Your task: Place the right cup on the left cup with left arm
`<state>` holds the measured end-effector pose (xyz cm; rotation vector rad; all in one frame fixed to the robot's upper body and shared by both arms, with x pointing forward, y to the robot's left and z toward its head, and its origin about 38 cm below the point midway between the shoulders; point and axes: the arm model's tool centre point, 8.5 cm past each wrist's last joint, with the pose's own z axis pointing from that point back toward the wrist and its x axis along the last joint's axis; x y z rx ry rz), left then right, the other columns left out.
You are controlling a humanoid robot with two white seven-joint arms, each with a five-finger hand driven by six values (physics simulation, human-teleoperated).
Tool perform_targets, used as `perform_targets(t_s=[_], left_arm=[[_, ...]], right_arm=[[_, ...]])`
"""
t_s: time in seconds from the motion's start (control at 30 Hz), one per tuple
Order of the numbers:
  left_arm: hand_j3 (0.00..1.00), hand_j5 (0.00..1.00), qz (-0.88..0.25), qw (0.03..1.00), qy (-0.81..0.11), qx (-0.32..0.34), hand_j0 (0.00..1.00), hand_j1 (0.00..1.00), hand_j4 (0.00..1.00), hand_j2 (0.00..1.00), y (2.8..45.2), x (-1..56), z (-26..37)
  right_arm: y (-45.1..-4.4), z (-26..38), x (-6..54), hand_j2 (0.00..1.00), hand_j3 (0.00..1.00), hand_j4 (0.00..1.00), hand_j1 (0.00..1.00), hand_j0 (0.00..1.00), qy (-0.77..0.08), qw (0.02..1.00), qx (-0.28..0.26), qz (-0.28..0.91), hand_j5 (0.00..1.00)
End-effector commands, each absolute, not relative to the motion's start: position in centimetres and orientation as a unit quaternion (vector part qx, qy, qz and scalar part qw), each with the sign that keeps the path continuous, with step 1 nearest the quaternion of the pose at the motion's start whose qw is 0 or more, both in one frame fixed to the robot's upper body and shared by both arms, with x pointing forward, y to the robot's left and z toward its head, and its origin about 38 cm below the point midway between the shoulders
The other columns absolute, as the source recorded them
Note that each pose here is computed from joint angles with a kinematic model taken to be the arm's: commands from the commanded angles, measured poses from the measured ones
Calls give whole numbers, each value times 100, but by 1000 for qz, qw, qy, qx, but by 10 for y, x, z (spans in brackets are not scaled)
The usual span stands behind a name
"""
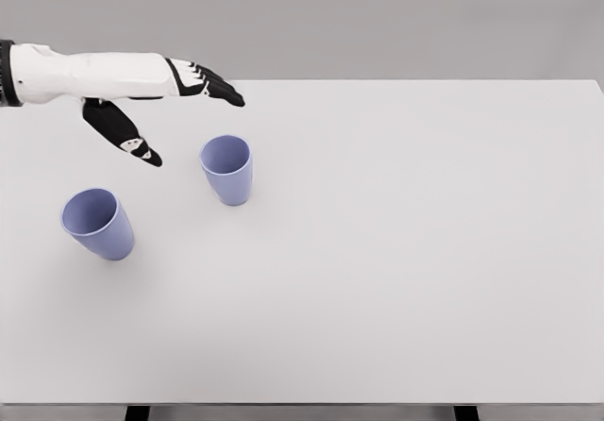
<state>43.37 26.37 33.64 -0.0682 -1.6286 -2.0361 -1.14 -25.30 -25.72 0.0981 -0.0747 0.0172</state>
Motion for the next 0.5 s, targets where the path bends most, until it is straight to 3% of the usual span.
perform_targets(t_s=[0.0,0.33,0.47], left_arm=[[100,100,-750,266,-605,-30,100,100,100,100,263,434,336],[100,100,-747,308,-588,9,100,100,100,100,281,466,317],[100,100,-761,294,-578,-21,100,100,100,100,250,465,288]], right_arm=[[-253,-257,-10,100,100,100,100,100,-40,998,49,10,100],[-253,-257,-24,100,100,100,100,100,-26,998,49,5,100],[-253,-257,-24,100,100,100,100,100,-26,998,49,4,100]])
